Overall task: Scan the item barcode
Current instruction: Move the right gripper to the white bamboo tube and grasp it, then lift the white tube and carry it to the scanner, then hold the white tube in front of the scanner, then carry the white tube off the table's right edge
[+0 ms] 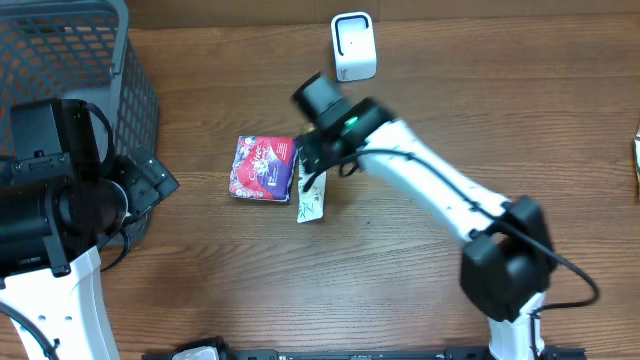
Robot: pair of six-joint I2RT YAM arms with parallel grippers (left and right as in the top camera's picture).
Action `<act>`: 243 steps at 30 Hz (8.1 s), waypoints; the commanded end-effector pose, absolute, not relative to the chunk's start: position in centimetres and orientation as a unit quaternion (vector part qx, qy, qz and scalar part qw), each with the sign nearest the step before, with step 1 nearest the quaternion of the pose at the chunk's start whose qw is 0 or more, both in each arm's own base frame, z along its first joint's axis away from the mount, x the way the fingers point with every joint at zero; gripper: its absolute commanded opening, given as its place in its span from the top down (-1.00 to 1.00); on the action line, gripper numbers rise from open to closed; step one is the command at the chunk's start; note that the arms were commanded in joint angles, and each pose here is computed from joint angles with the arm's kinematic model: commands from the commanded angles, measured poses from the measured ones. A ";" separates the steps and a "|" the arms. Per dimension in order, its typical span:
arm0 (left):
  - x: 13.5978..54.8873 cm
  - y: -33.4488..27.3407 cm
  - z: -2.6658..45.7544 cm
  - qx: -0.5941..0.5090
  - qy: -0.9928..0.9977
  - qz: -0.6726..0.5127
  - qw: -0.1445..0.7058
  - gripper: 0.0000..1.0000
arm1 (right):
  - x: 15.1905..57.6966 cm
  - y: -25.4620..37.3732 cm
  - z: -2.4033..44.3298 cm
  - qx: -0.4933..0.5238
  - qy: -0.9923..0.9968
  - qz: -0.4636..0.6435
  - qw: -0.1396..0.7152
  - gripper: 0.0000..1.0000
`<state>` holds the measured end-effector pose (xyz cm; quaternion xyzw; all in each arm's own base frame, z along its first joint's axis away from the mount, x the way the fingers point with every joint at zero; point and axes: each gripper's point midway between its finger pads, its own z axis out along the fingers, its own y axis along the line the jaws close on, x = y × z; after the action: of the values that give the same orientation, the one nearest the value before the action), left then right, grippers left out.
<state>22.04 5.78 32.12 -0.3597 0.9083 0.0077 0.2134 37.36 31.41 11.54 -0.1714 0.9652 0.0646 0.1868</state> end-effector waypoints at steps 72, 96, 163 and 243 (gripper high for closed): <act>22.0 6.1 32.1 -0.370 0.904 0.011 0.214 -1.00 | 41.5 27.2 1.5 -0.075 0.981 -0.047 0.171 0.93; 22.0 6.1 32.1 -0.370 0.904 0.011 0.214 -0.99 | 38.4 28.0 20.9 -0.126 0.855 0.502 0.016 0.93; 22.0 6.0 32.1 -0.370 0.904 0.011 0.214 -1.00 | 54.0 20.9 19.2 0.015 0.915 0.208 0.345 0.93; 22.0 6.0 32.1 -0.370 0.904 0.011 0.214 -1.00 | 39.2 -39.5 9.4 0.606 0.753 -0.054 0.251 0.60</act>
<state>22.07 5.78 32.09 -0.3597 0.9084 0.0078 0.2128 39.02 -38.75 8.92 0.6043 0.7587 -0.0511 0.2378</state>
